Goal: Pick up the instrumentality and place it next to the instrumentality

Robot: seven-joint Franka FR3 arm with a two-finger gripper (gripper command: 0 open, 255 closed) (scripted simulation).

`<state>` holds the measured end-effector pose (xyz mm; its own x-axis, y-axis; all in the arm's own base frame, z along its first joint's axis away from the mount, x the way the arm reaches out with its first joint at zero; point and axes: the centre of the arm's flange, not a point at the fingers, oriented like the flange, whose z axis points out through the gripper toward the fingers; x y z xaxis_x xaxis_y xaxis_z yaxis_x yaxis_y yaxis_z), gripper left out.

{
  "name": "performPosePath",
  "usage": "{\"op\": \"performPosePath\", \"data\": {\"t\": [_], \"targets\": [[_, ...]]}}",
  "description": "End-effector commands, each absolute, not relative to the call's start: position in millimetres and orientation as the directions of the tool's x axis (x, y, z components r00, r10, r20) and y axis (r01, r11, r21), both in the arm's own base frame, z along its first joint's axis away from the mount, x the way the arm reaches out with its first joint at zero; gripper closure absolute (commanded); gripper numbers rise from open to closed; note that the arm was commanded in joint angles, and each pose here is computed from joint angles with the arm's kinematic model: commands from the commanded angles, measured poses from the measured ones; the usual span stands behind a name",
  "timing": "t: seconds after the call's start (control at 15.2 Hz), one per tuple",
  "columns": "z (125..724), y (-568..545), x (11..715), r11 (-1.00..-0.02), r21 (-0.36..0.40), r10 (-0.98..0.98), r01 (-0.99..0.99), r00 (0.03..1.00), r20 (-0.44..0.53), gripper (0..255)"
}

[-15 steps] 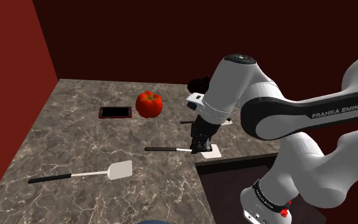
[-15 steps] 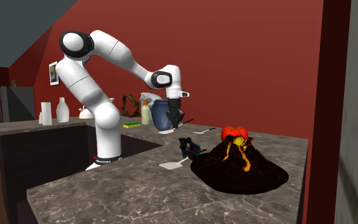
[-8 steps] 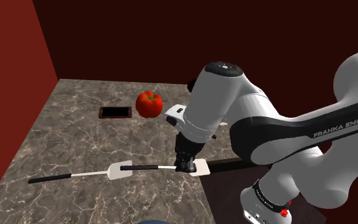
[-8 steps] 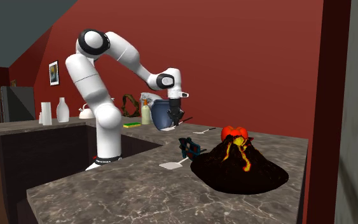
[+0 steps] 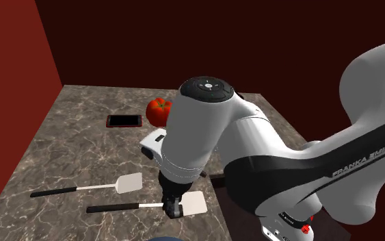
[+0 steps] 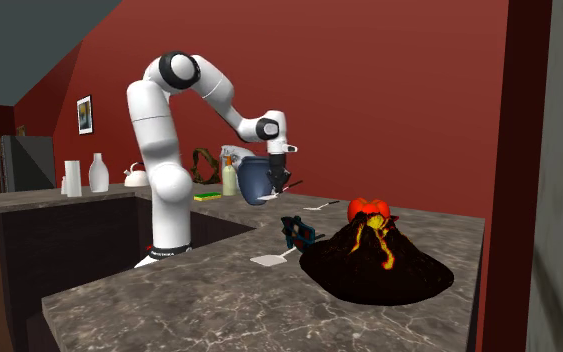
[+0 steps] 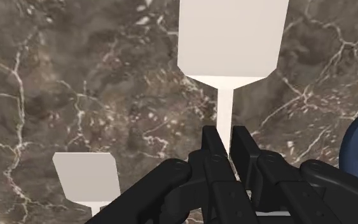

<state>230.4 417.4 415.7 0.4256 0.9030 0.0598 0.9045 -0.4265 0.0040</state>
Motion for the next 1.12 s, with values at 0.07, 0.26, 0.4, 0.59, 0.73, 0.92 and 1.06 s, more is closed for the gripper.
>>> {"op": "performPosePath", "data": {"t": [0.07,0.26,0.4,0.59,0.73,0.92,1.06], "targets": [[414.6,457.2,222.8,-0.428,0.003,0.902,0.904,0.427,0.060,255],[414.8,496.1,215.1,-0.428,0.003,0.902,0.904,0.427,0.060,255],[414.8,522.0,210.0,-0.428,0.003,0.902,0.904,0.427,0.060,255],[415.0,560.8,202.4,-0.428,0.003,0.902,0.904,0.427,0.060,255],[415.0,575.5,199.5,-0.428,0.003,0.902,0.904,0.427,0.060,255],[399.2,575.5,199.5,-0.428,0.003,0.902,0.904,0.427,0.060,255],[388.6,575.5,199.5,-0.428,0.003,0.902,0.904,0.427,0.060,255]]}}
